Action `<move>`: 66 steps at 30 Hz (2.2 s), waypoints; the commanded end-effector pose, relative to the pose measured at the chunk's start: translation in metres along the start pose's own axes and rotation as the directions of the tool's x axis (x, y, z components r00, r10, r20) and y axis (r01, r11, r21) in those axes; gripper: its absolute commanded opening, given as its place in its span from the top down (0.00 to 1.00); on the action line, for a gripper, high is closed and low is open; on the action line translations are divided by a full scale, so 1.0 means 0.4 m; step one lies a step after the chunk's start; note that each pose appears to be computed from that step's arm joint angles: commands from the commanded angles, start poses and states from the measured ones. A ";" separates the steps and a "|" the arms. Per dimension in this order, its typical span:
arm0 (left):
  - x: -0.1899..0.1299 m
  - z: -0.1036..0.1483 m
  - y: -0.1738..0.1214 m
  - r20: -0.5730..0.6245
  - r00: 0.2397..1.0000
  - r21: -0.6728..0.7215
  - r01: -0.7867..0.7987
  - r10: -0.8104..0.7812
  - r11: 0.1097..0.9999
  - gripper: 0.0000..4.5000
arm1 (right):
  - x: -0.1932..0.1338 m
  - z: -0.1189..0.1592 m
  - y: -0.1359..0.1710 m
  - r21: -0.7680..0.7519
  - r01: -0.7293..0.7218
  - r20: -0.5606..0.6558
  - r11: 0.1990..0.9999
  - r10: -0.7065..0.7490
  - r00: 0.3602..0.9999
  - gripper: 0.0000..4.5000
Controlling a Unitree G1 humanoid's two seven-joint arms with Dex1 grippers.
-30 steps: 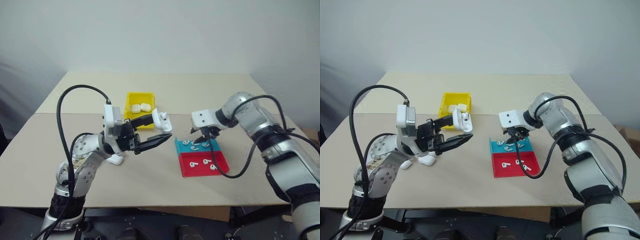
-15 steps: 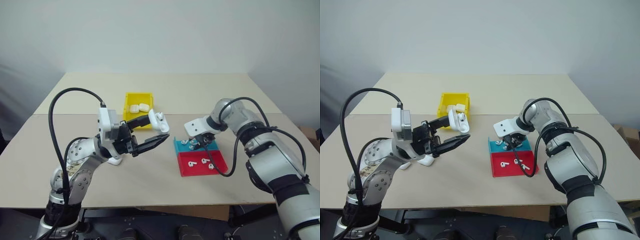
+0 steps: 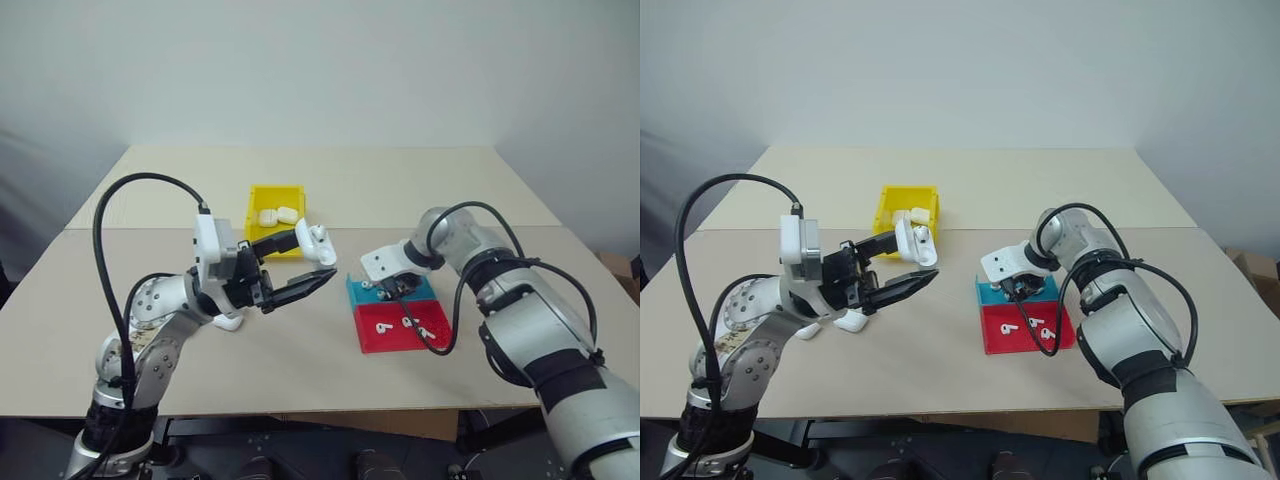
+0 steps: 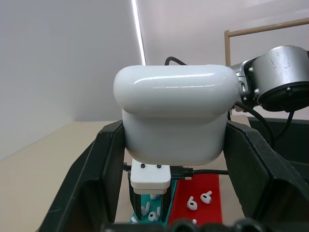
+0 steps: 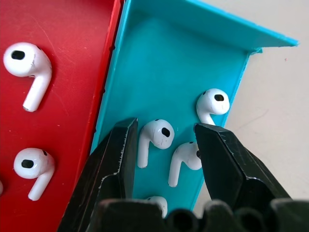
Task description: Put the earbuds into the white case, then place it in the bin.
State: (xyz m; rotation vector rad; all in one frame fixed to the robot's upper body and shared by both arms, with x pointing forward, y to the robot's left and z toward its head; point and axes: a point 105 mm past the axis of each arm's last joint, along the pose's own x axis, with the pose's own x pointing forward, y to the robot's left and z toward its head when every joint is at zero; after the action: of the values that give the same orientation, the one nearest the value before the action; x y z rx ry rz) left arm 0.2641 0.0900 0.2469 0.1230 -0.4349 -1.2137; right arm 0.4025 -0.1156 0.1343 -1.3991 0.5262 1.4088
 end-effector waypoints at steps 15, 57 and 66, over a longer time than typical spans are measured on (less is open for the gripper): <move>-0.007 0.032 -0.020 0.024 1.000 0.057 0.008 -0.009 0.998 0.39 | 0.003 -0.025 0.011 -0.017 -0.020 -0.063 1.000 0.019 0.998 0.47; 0.051 0.024 -0.012 0.088 0.983 -0.038 0.166 -0.162 0.985 0.39 | -0.451 0.153 0.080 0.664 0.010 0.700 0.748 -0.626 0.342 0.86; 0.089 0.020 -0.011 0.110 0.974 -0.061 0.205 -0.197 0.977 0.39 | -0.463 0.299 0.180 0.692 -0.066 0.721 0.719 -0.683 0.112 0.86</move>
State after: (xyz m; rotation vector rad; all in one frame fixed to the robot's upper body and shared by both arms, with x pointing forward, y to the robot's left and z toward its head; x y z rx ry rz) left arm 0.2708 0.0609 0.2542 0.0312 -0.4412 -1.4128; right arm 0.2575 -0.1088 0.2996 0.1737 -0.2426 1.2599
